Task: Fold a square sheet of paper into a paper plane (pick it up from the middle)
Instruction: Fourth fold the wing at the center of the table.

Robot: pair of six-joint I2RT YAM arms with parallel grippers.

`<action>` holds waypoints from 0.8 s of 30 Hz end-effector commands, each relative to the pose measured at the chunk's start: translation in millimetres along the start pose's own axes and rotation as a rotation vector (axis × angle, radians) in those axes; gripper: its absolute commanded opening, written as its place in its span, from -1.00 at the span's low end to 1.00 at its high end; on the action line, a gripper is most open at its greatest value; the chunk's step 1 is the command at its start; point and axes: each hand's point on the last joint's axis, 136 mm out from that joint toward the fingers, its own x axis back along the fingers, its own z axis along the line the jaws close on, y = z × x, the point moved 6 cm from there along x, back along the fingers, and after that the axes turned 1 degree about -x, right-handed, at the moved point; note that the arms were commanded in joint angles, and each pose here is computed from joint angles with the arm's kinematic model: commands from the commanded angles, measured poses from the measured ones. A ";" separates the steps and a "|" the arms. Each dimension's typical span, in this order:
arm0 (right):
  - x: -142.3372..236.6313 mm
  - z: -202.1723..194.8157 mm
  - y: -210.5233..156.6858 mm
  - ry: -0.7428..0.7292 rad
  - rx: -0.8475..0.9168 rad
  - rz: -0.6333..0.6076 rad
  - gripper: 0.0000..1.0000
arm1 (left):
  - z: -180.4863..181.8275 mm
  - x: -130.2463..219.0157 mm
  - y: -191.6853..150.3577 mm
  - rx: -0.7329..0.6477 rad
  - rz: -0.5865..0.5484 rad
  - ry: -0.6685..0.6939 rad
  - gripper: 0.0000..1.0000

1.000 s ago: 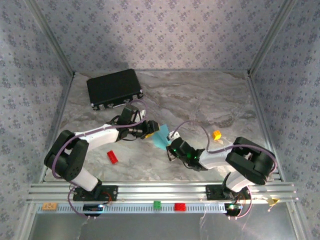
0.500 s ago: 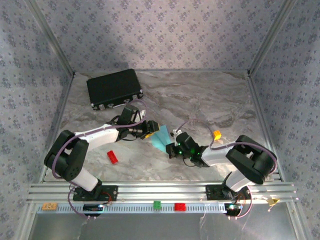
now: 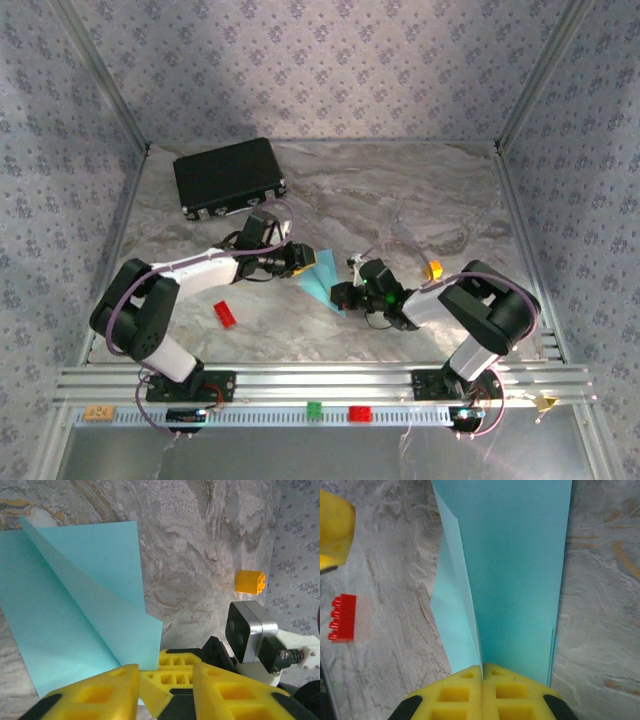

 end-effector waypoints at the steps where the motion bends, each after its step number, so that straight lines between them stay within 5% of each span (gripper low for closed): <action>1: -0.3 -10.6 -9.7 -0.004 -0.092 0.035 -0.90 | 0.7 -3.9 -0.8 -0.007 0.017 -0.023 -0.45; 24: 4.1 -10.4 -6.5 0.077 -0.226 0.048 -0.88 | -2.4 -37.8 -5.4 -0.028 0.109 -0.078 -0.72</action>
